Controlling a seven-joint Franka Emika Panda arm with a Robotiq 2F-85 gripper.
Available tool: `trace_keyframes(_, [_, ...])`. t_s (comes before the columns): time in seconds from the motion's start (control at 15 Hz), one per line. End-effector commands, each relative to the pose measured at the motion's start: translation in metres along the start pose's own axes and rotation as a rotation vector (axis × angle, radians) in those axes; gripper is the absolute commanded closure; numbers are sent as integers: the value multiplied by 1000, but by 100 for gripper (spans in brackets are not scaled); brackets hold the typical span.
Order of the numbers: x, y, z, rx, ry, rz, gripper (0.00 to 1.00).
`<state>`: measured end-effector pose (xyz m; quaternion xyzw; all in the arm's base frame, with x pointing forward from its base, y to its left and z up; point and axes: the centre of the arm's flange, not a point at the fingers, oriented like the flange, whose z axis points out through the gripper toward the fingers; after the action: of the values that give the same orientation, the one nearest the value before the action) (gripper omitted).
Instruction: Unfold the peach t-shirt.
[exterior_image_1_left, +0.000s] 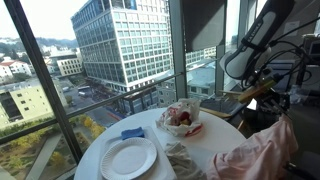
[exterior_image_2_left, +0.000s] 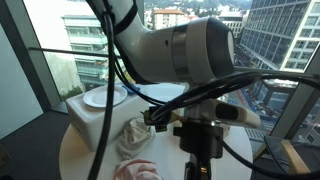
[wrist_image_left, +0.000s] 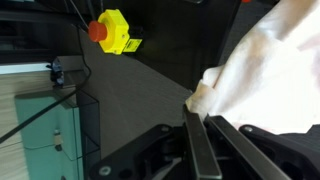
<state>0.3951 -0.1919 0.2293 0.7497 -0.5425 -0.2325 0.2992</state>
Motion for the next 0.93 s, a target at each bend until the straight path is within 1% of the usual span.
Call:
trace_keyframes(0.0, [-4,13,-14,-114,72,73,98])
trace_keyframes(0.13, [-13,2,-29,-76,99,40,98])
trace_keyframes(0.2, [-20,-8,-41,-46,133,18,98])
trace_keyframes(0.33, [-36,-29,-69,0,219,-34,98])
trace_keyframes(0.47, [-52,-55,-100,29,321,-87,98])
trace_keyframes(0.6, [-67,-83,-129,84,402,-149,98])
trace_keyframes(0.67, [-74,-96,-142,124,424,-168,98])
trace_keyframes(0.87, [-90,-133,-174,268,427,-207,98])
